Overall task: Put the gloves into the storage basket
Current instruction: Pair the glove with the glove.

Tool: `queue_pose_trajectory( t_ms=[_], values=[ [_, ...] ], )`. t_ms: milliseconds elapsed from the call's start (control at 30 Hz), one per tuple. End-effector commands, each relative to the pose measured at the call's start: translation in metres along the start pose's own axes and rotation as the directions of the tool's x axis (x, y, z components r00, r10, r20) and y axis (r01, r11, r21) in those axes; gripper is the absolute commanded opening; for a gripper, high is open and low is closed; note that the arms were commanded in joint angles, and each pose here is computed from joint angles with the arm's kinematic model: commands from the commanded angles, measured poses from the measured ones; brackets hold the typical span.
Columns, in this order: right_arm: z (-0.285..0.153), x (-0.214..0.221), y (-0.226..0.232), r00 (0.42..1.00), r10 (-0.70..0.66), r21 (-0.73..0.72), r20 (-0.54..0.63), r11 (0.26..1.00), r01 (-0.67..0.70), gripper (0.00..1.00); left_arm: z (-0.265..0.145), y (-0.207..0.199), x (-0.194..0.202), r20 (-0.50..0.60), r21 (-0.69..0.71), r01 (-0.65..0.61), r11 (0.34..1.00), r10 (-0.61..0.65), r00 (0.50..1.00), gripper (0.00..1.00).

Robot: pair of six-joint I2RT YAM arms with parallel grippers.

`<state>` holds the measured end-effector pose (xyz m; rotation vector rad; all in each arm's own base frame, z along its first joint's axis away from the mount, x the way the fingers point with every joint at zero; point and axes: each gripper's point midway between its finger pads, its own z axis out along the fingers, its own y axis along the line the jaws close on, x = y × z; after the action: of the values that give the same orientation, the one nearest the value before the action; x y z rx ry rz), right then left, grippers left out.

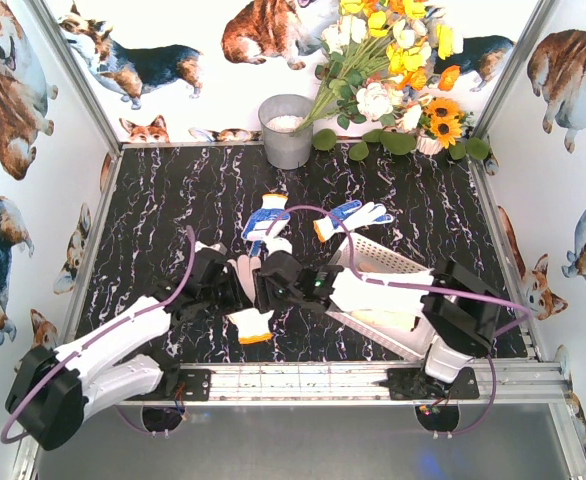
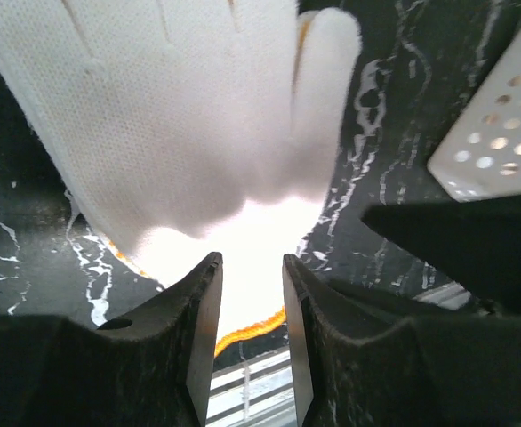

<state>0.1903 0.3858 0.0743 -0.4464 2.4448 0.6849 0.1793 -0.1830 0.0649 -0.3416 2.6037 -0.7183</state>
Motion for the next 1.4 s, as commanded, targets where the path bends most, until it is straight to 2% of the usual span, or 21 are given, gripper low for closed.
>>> queue_pose_trajectory(
  t_ms=[0,100,267,400,733,967,1367],
  values=[
    [-0.019,0.015,0.034,0.981,0.170,-0.124,-0.091,0.976,-0.180,0.50,0.011,0.015,0.004,-0.023,-0.034,-0.057,0.998,0.056,0.998,0.27],
    [-0.020,0.036,0.047,0.963,0.226,-0.120,-0.146,0.963,-0.243,0.49,0.016,0.029,0.009,-0.048,-0.083,-0.078,0.994,0.074,0.996,0.25],
    [-0.018,0.062,0.045,0.929,0.311,-0.076,-0.199,0.941,-0.331,0.41,0.020,0.052,0.019,-0.059,-0.140,-0.093,0.986,0.086,0.995,0.24],
    [-0.024,0.062,0.037,0.928,0.328,-0.064,-0.180,0.937,-0.344,0.40,0.021,0.067,0.031,-0.073,-0.166,-0.075,0.983,0.063,0.995,0.23],
    [-0.013,0.064,0.027,0.930,0.325,-0.034,-0.170,0.941,-0.335,0.43,0.019,0.069,0.039,-0.070,-0.143,-0.040,0.989,0.031,0.997,0.24],
    [-0.003,0.076,0.015,0.918,0.356,0.003,-0.176,0.933,-0.361,0.36,0.020,0.070,0.041,-0.068,-0.137,-0.029,0.990,0.019,0.997,0.24],
    [0.010,0.091,0.005,0.900,0.389,0.036,-0.195,0.920,-0.390,0.37,0.020,0.070,0.043,-0.074,-0.129,-0.028,0.991,0.018,0.997,0.24]
  ],
)
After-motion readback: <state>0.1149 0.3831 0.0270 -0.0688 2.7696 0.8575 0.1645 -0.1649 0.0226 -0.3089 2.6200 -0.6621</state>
